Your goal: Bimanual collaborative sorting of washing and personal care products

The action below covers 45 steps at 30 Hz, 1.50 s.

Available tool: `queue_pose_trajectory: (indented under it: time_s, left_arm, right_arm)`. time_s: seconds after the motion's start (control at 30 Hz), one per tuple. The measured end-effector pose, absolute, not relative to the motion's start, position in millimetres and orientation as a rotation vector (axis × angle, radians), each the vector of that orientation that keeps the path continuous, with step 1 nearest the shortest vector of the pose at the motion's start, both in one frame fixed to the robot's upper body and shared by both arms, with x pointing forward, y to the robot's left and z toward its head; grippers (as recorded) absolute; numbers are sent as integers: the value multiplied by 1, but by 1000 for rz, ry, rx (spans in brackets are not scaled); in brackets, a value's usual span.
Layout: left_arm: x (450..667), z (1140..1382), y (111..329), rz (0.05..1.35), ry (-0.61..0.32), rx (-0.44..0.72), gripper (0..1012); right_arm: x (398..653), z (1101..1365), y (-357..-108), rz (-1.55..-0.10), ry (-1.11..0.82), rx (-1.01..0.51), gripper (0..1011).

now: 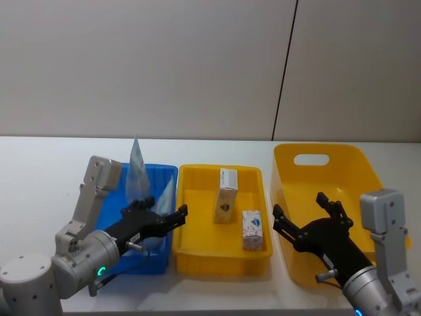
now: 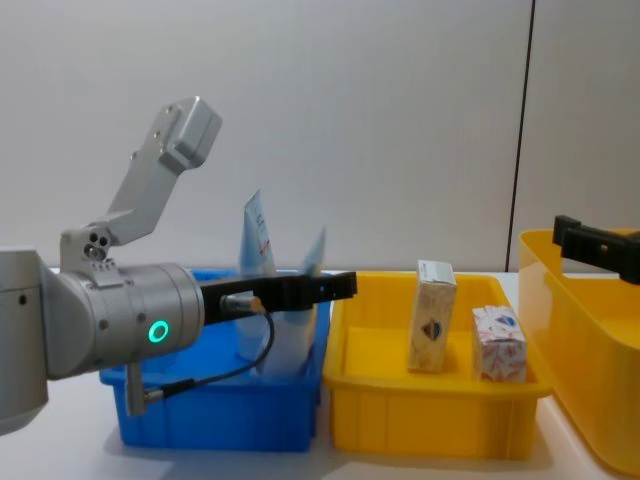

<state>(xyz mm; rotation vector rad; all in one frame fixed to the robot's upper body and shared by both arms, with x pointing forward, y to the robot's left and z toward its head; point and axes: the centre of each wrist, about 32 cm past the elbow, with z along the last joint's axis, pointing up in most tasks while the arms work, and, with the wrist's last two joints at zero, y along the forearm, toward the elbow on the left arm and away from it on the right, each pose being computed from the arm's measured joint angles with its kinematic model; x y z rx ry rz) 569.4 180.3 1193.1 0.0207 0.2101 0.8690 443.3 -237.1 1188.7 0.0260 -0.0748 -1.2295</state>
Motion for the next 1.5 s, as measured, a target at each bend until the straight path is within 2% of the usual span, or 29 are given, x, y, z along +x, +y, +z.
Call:
queue_pose_trajectory:
  time_s: [0.2,0.23,0.3,0.33,0.4,0.43,0.6,1.2,1.43,1.5]
  left_arm:
    - [570,1194,179,855,218,16,810]
    - [570,1194,179,854,219,16,750]
    - [570,1194,179,851,220,15,711]
    - [570,1195,178,849,222,14,652]
    - [570,1195,178,846,223,14,591]
    - [570,1195,178,845,224,13,591]
    - [570,1195,178,841,226,12,423]
    - [570,1196,178,834,223,3,300]
    - [574,1202,186,844,178,-35,243]
    - [575,1203,187,846,171,-41,192]
  right_arm:
    - [443,1189,-237,-1229,-75,26,1003]
    - [443,1189,-237,-1229,-75,26,1003]
    - [443,1189,-237,-1229,-75,26,1003]
    - [443,1189,-237,-1230,-75,26,1003]
    - [443,1189,-237,-1229,-75,26,1003]
    - [443,1189,-237,-1229,-75,26,1003]
    - [443,1189,-237,-1229,-75,26,1003]
    - [443,1189,-237,-1229,-75,26,1003]
    - [443,1189,-237,-1229,-75,26,1003]
    - [443,1189,-237,-1229,-75,26,1003]
